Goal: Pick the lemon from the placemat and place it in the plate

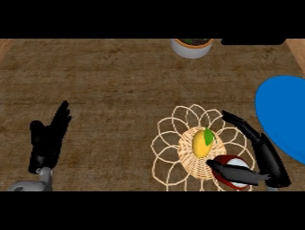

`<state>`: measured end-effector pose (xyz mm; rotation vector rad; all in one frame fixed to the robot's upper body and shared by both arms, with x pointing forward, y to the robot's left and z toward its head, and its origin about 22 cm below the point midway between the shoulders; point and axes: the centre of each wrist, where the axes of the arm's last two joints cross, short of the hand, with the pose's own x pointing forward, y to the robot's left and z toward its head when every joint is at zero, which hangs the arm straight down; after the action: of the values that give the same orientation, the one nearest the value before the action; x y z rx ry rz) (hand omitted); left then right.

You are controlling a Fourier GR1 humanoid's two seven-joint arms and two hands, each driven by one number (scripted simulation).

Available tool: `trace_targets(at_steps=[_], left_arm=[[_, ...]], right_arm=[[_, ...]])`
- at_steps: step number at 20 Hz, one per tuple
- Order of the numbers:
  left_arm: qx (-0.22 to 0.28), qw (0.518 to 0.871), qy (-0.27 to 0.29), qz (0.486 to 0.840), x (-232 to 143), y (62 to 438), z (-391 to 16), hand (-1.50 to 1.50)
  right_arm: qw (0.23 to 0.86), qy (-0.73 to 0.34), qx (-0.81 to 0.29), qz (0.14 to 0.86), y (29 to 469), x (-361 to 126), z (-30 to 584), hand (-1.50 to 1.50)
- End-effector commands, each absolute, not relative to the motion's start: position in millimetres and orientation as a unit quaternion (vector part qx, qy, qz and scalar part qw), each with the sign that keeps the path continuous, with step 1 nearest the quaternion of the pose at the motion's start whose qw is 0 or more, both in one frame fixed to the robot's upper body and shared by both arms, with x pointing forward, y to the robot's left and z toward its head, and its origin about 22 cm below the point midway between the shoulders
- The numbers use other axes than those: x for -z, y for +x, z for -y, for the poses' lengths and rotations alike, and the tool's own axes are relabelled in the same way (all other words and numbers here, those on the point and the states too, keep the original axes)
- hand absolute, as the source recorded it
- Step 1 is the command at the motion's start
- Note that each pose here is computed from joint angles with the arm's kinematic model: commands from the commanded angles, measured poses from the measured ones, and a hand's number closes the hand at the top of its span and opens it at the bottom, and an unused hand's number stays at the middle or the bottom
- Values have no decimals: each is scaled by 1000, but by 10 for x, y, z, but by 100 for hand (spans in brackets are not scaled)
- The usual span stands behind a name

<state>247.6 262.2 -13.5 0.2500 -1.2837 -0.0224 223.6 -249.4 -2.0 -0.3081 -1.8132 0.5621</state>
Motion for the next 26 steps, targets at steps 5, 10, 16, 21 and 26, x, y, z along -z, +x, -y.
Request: trace_targets(at_steps=[5,10,16,21,26], left_arm=[[12,796,115,594,209,2510,-2522,0],[20,790,122,601,63,2586,-2540,0],[25,791,117,600,152,2374,-2658,0],[16,793,111,598,167,2520,-2325,0],[12,795,109,597,106,2438,-2416,0]], right_arm=[[564,-257,-390,681,2408,-440,2504,-150],[607,-228,-471,597,2436,-634,2287,-150],[645,-205,-520,521,2703,-694,2063,-150],[658,-204,-520,506,2728,-679,2096,-150],[657,-201,-529,497,2697,-466,1919,-150]])
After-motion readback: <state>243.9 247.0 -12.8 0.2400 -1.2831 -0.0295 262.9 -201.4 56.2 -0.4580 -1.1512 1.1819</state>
